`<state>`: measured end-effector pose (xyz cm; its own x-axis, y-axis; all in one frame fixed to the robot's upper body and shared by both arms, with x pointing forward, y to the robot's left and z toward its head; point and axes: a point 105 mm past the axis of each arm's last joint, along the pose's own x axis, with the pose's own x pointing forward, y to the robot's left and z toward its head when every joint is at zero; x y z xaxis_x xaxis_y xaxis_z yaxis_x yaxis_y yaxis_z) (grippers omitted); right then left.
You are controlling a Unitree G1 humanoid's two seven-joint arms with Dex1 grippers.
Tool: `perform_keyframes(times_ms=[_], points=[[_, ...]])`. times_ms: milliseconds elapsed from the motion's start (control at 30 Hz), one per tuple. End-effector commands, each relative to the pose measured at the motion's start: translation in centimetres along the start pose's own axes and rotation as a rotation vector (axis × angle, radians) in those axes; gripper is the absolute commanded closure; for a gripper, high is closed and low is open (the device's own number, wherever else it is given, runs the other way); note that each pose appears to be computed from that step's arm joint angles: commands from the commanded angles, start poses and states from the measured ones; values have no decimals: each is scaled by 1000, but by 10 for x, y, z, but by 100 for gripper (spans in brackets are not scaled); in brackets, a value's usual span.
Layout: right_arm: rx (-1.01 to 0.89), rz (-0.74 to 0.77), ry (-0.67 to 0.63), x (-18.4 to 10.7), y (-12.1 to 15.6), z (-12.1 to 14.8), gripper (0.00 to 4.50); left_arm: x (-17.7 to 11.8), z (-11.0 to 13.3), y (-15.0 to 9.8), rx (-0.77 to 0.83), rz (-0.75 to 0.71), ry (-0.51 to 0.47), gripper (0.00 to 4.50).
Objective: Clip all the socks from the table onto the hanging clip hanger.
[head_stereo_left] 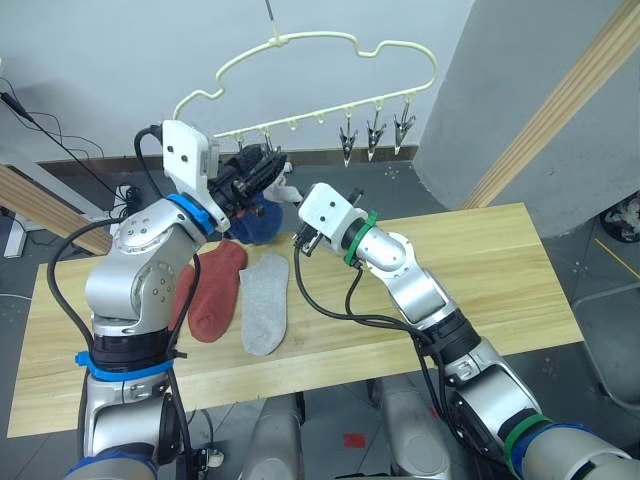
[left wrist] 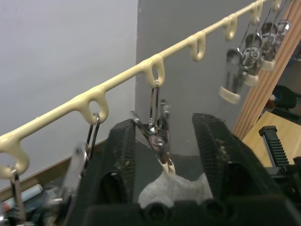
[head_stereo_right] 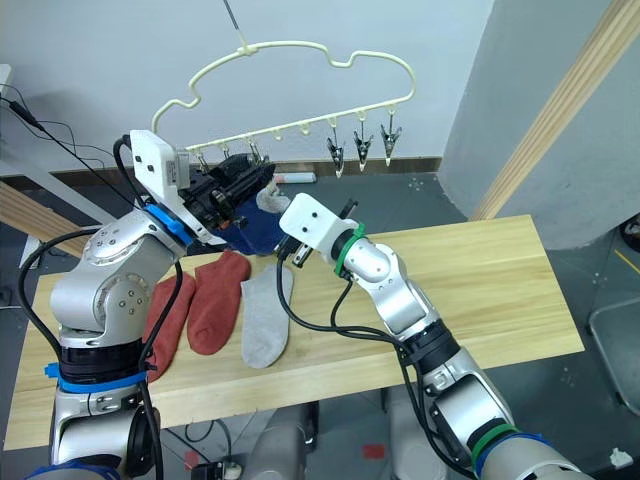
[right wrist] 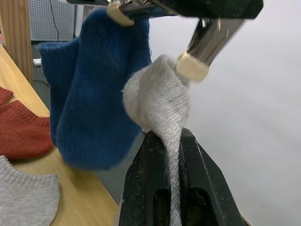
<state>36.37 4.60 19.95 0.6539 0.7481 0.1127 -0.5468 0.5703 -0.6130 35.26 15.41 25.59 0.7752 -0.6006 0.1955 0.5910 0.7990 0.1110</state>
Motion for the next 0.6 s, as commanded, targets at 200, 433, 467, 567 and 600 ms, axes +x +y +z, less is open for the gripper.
perform_keyframes(times_ms=[200,433,467,567,600], points=[[31,-2,-33,1,-1,9,450,-14,2,-5,6,-43,17,217],[54,0,-30,2,1,10,450,-21,-4,-10,1,-81,54,217],[54,1,-29,2,2,10,450,-22,-5,-10,2,-85,62,217],[57,9,-26,2,3,9,450,-25,-7,-9,7,-85,76,217],[61,9,-26,2,3,9,450,-25,-7,-7,9,-83,78,217]])
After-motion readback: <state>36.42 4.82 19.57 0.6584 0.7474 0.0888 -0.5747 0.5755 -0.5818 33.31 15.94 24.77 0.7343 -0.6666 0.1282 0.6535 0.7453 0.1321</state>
